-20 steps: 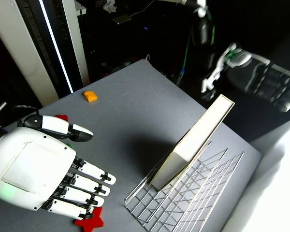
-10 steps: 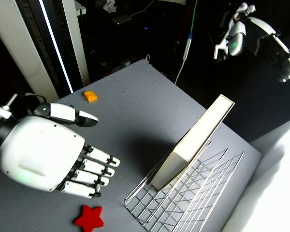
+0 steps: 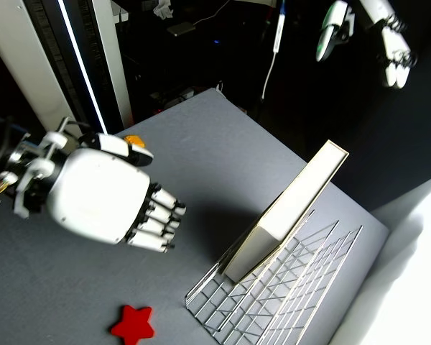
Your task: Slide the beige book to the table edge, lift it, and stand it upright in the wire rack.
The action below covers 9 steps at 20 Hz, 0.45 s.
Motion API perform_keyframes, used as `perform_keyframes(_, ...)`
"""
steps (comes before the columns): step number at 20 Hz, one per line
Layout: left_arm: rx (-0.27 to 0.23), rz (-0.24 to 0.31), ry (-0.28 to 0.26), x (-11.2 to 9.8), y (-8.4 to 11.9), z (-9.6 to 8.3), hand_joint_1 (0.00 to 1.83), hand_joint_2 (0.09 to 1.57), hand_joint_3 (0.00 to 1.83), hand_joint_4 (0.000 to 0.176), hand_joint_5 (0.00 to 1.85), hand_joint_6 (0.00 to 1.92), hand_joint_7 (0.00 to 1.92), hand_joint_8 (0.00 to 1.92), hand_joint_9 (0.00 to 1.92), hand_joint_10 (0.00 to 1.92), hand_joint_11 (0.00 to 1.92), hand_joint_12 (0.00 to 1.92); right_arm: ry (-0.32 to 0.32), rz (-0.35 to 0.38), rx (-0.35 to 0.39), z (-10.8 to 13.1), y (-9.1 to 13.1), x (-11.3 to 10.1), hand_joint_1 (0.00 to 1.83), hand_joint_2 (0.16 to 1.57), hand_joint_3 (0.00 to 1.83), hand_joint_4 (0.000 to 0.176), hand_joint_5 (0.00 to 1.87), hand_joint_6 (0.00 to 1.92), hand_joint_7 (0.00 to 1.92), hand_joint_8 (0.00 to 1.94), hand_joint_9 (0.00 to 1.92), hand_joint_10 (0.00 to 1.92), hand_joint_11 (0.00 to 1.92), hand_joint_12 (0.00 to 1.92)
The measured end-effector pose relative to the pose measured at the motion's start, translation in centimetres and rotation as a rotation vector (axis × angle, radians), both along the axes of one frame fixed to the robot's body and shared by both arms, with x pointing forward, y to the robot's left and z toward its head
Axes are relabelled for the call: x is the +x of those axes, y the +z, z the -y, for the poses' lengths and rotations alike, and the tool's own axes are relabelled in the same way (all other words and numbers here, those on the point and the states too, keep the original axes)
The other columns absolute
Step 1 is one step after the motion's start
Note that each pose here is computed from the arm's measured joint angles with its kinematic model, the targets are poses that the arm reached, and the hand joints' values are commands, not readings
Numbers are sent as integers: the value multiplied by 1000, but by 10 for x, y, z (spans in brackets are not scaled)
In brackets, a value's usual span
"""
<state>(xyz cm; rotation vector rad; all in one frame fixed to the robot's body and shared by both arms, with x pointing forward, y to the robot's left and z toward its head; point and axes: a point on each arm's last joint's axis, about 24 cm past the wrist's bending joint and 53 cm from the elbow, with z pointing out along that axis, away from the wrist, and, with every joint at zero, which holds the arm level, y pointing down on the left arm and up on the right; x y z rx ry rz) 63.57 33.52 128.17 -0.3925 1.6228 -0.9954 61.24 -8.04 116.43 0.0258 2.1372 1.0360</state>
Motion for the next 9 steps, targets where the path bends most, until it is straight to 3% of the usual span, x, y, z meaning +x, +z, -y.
perform_keyframes(2,77,-18,-82,-11,-7,14,539,1005,0,2,276,7,244,5,224,5,0,606,39,21,-17,-11,0,-8,288,1135,4,0,456,7,498,6,501,11,92,1006)
perform_keyframes(3,97,-19,-110,-15,-8,18,519,1057,6,0,359,10,333,10,331,17,0,801,58,36,-22,-16,2,-11,308,1148,0,0,478,11,527,9,528,14,115,1052)
perform_keyframes(6,65,-10,-127,-18,-1,20,514,1091,1,0,471,10,477,9,469,20,66,930,96,95,-32,-27,11,-17,338,1148,0,0,535,12,577,8,570,15,145,1057)
perform_keyframes(7,84,-9,-155,-21,-2,25,546,1154,0,0,834,70,867,79,857,206,363,1159,104,127,-37,-29,16,-16,399,1183,4,0,868,61,890,45,921,134,513,1316)
perform_keyframes(8,103,-7,-178,-24,-4,30,546,1154,0,0,834,70,867,79,857,206,363,1159,108,151,-43,-30,20,-15,399,1183,4,0,868,61,890,45,921,134,513,1316)
perform_keyframes(9,118,0,-199,-27,-5,34,552,1187,1,0,945,138,960,137,870,509,478,1253,110,175,-53,-29,22,-13,422,1204,0,0,947,119,984,61,883,584,620,1491)
